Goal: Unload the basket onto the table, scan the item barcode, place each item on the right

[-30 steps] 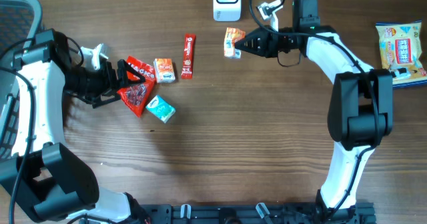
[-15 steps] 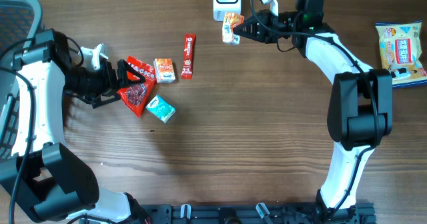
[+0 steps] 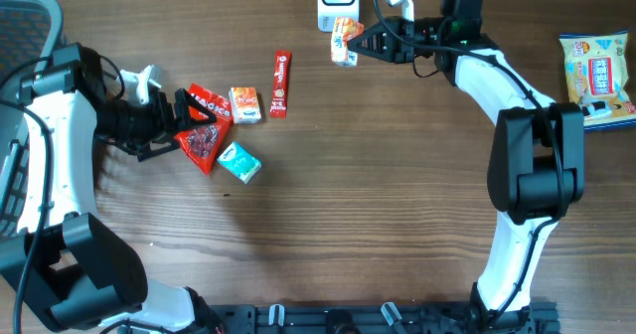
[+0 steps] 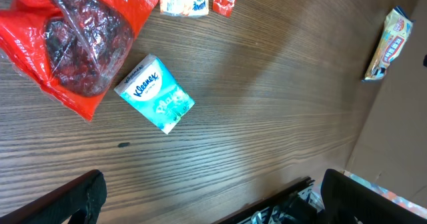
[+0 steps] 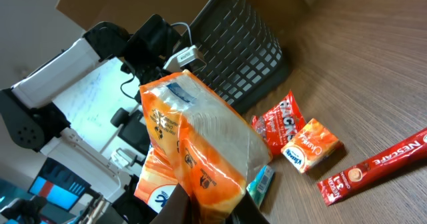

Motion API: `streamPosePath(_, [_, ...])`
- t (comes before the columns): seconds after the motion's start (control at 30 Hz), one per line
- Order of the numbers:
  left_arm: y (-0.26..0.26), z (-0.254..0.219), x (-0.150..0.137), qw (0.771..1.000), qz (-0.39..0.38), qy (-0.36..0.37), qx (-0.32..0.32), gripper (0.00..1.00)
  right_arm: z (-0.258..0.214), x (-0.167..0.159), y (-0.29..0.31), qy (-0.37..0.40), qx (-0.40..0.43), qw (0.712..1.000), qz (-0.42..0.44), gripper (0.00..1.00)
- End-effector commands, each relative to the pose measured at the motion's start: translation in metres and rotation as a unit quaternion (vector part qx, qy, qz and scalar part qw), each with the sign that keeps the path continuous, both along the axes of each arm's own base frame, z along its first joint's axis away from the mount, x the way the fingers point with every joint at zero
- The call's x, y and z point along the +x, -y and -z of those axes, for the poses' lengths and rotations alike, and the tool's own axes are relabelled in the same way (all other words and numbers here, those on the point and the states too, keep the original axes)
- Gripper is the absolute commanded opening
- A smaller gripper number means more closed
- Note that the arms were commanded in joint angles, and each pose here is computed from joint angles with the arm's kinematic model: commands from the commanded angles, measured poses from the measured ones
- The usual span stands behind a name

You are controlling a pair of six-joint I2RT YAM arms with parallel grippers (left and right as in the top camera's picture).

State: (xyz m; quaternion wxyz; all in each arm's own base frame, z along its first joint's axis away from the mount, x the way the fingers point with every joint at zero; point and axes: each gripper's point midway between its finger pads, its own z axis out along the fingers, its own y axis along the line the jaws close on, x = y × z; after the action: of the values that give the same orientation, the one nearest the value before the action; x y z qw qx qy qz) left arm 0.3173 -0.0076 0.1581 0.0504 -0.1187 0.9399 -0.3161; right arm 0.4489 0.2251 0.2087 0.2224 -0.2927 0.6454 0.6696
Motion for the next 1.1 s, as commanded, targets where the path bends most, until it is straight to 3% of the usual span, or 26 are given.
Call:
streamPosePath(0.0, [0.000,-0.003,0.000,1.000,0.006,0.011,0.003,1.00,-0.017,-0.014,-0.001,0.013,0.013,0.999,-0.033,0.04])
streamPosePath(0.47, [0.000,-0.003,0.000,1.000,0.006,0.011,0.003,1.00,-0.019,-0.011,-0.001,0.005,0.009,1.000,-0.027,0.04])
streamPosePath(0.57, [0.000,-0.003,0.000,1.000,0.006,0.011,0.003,1.00,-0.019,0.009,0.000,-0.057,-0.010,0.998,0.026,0.04])
streamPosePath(0.8, [0.000,-0.003,0.000,1.000,0.006,0.011,0.003,1.00,-0.036,0.046,0.008,-0.111,0.000,0.986,0.125,0.05])
streamPosePath(0.93, [0.000,-0.003,0.000,1.000,0.006,0.011,0.003,1.00,-0.001,0.077,0.019,-0.166,-0.046,0.954,0.245,0.05])
streamPosePath(1.07, [0.000,-0.003,0.000,1.000,0.006,0.011,0.003,1.00,0.054,0.079,0.054,-0.168,-0.227,0.874,0.395,0.04])
